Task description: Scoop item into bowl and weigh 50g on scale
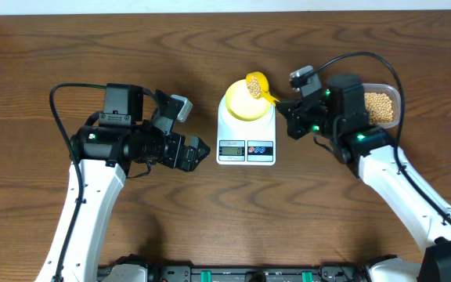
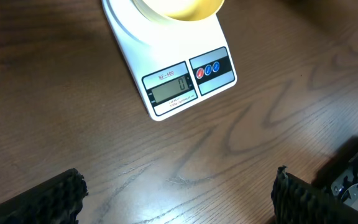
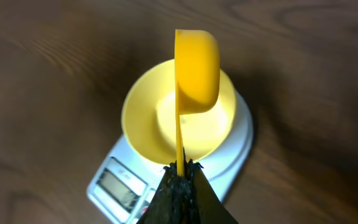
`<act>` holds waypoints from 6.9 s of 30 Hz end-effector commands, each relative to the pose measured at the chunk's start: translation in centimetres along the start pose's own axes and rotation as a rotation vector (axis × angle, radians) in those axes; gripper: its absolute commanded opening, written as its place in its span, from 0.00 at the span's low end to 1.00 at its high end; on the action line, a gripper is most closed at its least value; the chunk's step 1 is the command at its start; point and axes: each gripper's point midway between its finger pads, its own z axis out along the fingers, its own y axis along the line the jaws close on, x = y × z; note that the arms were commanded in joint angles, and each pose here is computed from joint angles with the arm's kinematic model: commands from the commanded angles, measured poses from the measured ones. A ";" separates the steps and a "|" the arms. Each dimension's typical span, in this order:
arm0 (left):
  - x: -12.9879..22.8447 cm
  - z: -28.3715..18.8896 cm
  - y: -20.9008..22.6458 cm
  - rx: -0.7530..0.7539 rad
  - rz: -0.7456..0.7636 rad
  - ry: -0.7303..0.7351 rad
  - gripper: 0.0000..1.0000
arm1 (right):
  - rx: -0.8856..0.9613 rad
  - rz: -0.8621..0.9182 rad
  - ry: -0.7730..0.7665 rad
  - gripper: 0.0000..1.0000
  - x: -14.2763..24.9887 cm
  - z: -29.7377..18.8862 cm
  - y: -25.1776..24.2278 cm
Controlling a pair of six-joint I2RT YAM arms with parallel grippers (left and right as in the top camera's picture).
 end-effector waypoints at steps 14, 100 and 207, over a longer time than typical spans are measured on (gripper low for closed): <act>0.3 0.2 0.4 -0.009 -0.005 0.011 0.98 | 0.123 -0.438 -0.008 0.01 -1.1 0.5 0.7; 0.3 0.2 0.4 -0.009 -0.005 0.011 0.98 | 0.443 0.553 0.146 0.01 8.0 -10.2 -17.1; 0.3 0.2 0.4 -0.009 -0.005 0.011 0.98 | -0.256 1.233 -0.236 0.01 3.1 -18.5 -15.6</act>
